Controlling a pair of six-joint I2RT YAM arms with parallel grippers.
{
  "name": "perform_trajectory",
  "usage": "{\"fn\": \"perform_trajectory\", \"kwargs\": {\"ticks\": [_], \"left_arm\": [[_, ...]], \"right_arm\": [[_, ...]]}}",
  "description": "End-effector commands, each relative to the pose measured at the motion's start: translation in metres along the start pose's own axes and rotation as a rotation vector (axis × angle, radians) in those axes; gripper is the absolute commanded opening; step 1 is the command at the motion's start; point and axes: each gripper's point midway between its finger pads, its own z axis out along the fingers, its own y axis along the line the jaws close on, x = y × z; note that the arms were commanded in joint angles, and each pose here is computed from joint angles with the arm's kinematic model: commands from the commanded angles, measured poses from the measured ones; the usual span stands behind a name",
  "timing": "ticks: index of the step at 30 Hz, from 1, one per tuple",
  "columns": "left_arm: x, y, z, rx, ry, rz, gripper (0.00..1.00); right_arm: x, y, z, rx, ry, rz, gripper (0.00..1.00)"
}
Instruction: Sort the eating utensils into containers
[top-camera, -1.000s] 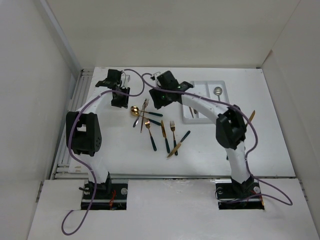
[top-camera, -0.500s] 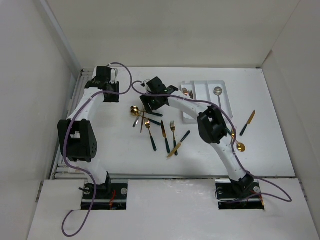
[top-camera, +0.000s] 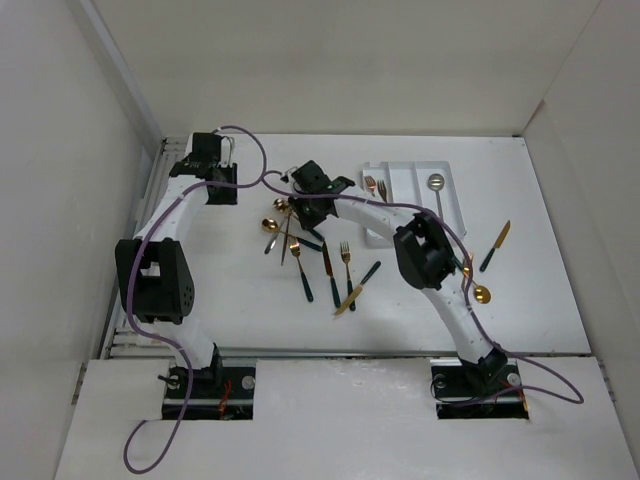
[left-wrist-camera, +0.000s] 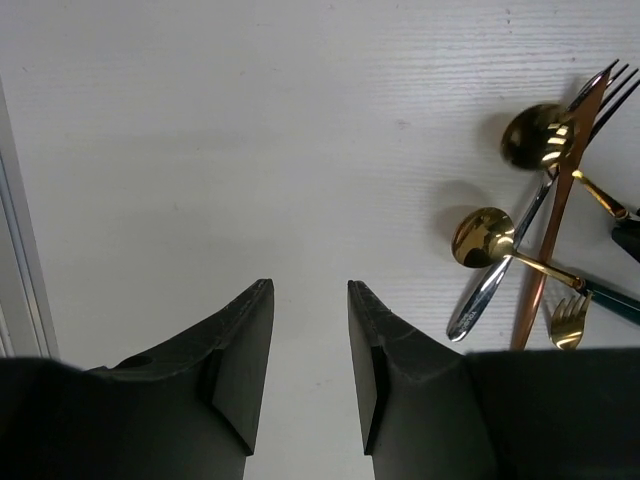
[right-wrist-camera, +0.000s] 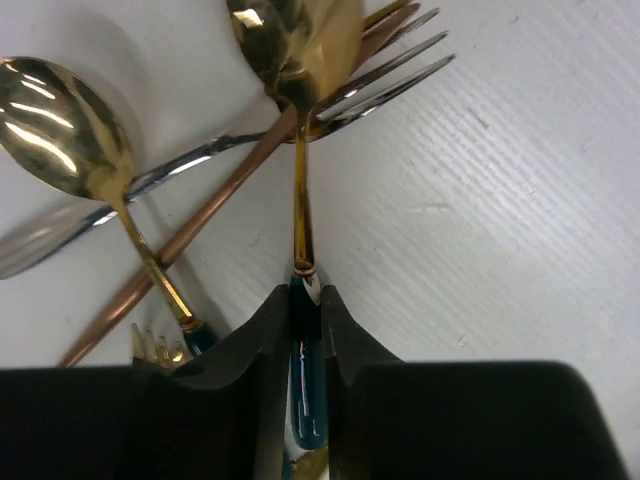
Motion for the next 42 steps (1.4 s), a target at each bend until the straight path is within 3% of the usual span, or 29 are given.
{"fn": "perform_trajectory", "kwargs": {"ticks": [1,5,10,13,15,19,22,26,30,42], "left_arm": [[-0.012,0.000,-0.006,0.005,-0.032,-0.001,0.33],[-0.010,-0.002,-0.006,0.016,-0.023,-0.001,0.33],[-0.008,-0.004,-0.003,0.025,-0.013,-0.001,0.33],[-0.011,-0.008,-0.005,0.048,-0.022,-0.001,0.33],[-0.009,-0.008,-0.002,0.048,-0.013,0.000,0.33],[-0.009,-0.008,-0.002,0.048,-0.013,0.000,0.33],[-0.009,-0.008,-0.002,0.048,-0.013,0.000,0.33],[-0.005,-0.009,0.000,0.056,-0.004,0.009,0.33],[-0.001,-0.011,0.006,0.067,0.009,0.009,0.33],[0.000,-0.015,0.007,0.086,0.022,0.009,0.33]], "right_arm": [[0.014,0.007,-0.010,-0.015,0.047,-0.034,0.15],[0.011,0.014,-0.014,-0.033,0.017,-0.052,0.00],[-0.018,0.009,-0.038,0.005,-0.084,-0.063,0.00],[-0.057,0.004,-0.075,0.053,-0.202,-0.036,0.00],[-0.099,0.000,-0.124,0.095,-0.352,0.026,0.00],[-0.133,-0.043,-0.202,0.217,-0.555,0.187,0.00],[-0.117,-0.080,-0.228,0.267,-0.556,0.284,0.00],[-0.043,-0.177,-0.229,0.415,-0.404,0.461,0.00],[0.025,-0.231,-0.225,0.497,-0.287,0.567,0.00],[0.091,-0.302,-0.196,0.676,-0.137,0.672,0.00]]}}
